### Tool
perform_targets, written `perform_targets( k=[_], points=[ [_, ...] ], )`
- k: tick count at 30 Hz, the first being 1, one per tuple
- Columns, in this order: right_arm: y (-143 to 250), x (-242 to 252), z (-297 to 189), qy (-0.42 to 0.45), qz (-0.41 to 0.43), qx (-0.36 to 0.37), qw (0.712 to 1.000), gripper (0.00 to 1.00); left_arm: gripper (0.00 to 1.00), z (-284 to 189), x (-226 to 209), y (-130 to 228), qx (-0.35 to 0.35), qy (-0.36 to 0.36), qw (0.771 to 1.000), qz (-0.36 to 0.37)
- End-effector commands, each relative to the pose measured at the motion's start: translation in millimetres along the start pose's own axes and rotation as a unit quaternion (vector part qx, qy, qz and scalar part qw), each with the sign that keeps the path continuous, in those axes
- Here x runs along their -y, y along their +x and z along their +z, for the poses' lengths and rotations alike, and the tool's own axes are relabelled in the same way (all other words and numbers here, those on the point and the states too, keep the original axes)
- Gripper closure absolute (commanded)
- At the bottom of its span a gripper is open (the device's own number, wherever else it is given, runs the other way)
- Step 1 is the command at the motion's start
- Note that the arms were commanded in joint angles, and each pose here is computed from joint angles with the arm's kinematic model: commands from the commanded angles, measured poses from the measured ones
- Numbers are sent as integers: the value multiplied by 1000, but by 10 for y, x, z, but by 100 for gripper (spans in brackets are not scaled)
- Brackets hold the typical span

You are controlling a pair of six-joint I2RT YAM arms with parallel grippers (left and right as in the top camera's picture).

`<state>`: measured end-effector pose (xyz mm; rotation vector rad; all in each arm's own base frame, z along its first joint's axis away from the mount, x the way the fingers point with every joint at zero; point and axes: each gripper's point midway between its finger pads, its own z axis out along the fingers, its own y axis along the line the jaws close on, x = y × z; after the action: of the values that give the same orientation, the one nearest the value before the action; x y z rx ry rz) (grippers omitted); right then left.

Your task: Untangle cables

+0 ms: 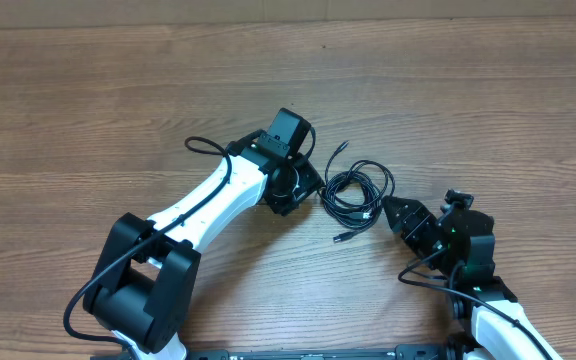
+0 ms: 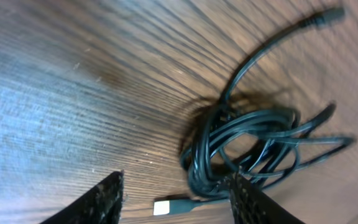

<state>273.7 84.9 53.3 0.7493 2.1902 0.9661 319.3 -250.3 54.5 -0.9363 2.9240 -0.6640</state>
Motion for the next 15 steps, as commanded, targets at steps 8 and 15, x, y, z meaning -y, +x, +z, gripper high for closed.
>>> perform_targets(
  k=[8, 15],
  points=[
    [41, -75, -9, -13, -2, -19, 1000, 17, 53, 280, 147, 134, 7, 7, 998, -65],
    [91, -36, -11, -6, 3, -30, 1000, 15, 64, 589, 58, 295, -25, -17, 997, -67]
  ],
)
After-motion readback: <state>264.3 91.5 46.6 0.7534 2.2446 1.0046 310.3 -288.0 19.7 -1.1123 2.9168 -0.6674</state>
